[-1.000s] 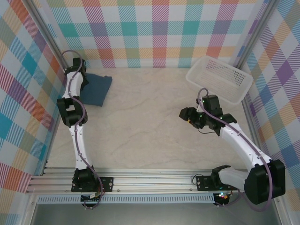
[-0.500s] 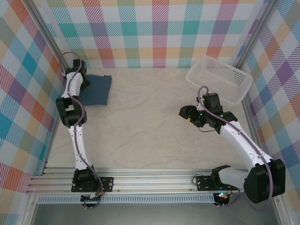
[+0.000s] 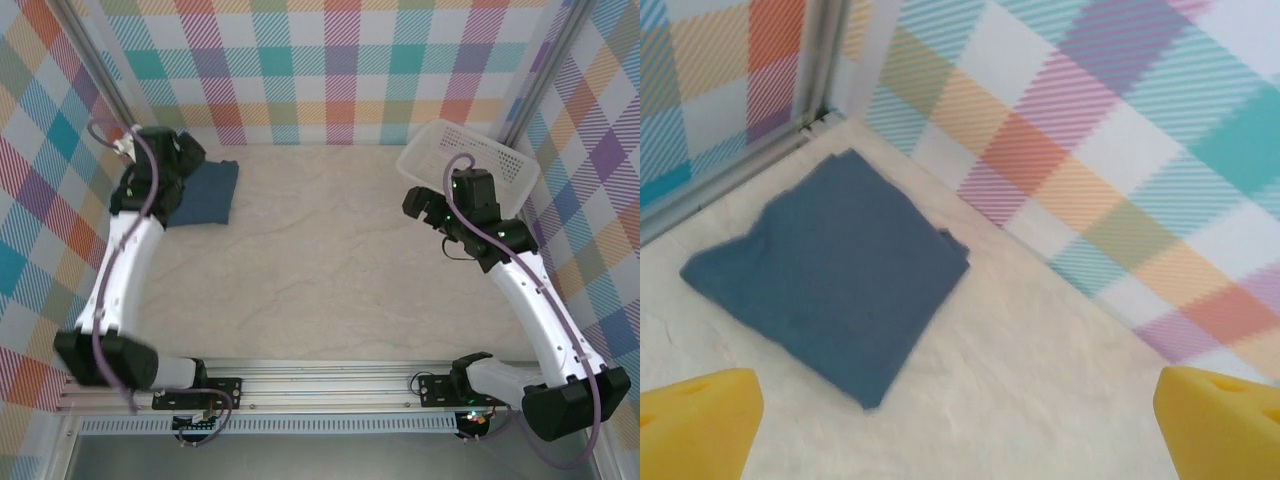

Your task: Fold and stack the t-shirts

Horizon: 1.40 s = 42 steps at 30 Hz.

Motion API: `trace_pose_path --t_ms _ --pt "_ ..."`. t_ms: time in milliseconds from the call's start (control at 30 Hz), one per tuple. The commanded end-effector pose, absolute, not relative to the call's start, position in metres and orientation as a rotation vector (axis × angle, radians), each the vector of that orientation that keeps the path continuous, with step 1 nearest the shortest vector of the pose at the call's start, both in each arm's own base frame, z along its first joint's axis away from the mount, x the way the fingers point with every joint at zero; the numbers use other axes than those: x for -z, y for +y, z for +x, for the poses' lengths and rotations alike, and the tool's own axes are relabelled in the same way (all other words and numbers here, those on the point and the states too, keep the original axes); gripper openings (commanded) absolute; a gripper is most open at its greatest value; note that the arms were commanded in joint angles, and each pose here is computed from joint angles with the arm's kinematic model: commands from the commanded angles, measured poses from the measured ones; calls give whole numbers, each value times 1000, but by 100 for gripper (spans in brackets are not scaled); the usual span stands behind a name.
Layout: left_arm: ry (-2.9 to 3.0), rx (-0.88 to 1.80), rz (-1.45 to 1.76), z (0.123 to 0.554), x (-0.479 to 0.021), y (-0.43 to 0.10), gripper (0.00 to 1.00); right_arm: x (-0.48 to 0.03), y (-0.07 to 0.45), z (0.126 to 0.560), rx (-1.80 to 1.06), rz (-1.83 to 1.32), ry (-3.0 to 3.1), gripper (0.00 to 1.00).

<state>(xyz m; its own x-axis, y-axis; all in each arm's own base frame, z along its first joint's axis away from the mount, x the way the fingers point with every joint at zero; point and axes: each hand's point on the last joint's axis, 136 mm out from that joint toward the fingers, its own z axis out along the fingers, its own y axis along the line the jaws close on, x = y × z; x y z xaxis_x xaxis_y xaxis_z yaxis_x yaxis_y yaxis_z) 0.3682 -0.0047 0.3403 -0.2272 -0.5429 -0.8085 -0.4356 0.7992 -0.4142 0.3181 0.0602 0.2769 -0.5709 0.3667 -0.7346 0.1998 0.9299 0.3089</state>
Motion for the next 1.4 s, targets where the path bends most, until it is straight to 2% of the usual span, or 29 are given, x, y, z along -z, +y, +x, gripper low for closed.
trace_pose_path --t_ms 0,133,233,433,800,933,1100,1167,1367 --pt "1863 -201 -736 321 -284 9 100 -252 14 311 98 322 2090 100" --pt "2051 -375 -488 283 -204 17 100 -207 -7 302 270 239 1998 100" --pt "2074 -401 -352 273 -169 17 100 -160 -16 299 325 219 2087 100" --pt "1956 -304 -282 293 -129 9 100 -100 -6 325 199 169 2129 100" --pt "1856 -197 -402 366 -118 40 100 -106 3 403 3 91 1988 100" --pt "1909 -157 -343 382 -97 30 100 -99 2 399 -39 90 1960 100" --pt "1895 -135 -294 381 -98 22 100 -96 -4 384 -25 121 1871 100" --pt "1941 -128 -264 384 -80 16 100 -95 -4 391 -19 120 1888 100" --pt "1937 -144 -261 392 -82 16 100 -92 -2 396 -20 107 1924 100"
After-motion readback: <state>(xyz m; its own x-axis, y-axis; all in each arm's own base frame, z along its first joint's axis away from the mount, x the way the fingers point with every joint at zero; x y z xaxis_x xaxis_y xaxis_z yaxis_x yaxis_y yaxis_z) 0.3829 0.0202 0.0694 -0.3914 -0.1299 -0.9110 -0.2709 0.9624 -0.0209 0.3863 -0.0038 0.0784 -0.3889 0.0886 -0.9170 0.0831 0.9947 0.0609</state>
